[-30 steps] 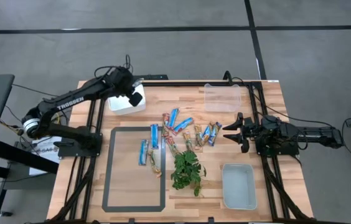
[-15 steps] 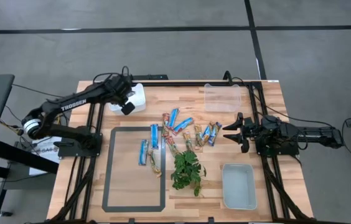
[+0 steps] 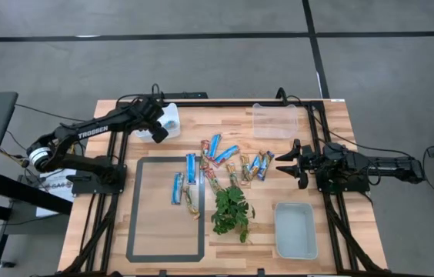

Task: Pick and place Granola Bars by type
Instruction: Put the yellow granola bar into the white bin

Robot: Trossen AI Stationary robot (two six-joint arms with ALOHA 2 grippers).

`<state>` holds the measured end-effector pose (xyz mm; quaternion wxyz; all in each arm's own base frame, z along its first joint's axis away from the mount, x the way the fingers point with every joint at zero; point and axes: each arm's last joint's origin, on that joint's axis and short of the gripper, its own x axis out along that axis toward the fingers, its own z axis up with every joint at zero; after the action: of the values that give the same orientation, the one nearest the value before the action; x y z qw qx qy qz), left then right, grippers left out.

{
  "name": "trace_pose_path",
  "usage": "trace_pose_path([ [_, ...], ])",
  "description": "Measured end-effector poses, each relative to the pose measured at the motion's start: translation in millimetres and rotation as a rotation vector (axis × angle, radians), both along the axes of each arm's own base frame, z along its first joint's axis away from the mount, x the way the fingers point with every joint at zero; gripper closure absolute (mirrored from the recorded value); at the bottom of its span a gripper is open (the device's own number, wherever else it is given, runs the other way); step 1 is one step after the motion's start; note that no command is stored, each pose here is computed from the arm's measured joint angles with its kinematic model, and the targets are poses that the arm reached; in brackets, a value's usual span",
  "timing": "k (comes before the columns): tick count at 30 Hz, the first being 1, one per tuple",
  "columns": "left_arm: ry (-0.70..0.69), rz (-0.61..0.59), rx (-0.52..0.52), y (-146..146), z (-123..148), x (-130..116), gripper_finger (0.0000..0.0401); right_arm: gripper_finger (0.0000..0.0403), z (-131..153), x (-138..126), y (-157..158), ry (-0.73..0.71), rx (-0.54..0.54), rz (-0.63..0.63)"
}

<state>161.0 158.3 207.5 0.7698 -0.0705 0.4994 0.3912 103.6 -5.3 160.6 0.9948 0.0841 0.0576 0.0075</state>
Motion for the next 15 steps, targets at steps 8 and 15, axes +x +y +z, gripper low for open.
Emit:
trace_pose_path([
  [8, -0.087, 0.034, -0.028, 1, 7, 4, 0.0231, 0.0237, 0, 0, 0, 0.000, 0.000, 0.000],
  [15, -0.231, -0.077, -0.053, -1, 29, 21, 0.0230, 0.0238, 0, 0, 0, 0.000, 0.000, 0.000],
])
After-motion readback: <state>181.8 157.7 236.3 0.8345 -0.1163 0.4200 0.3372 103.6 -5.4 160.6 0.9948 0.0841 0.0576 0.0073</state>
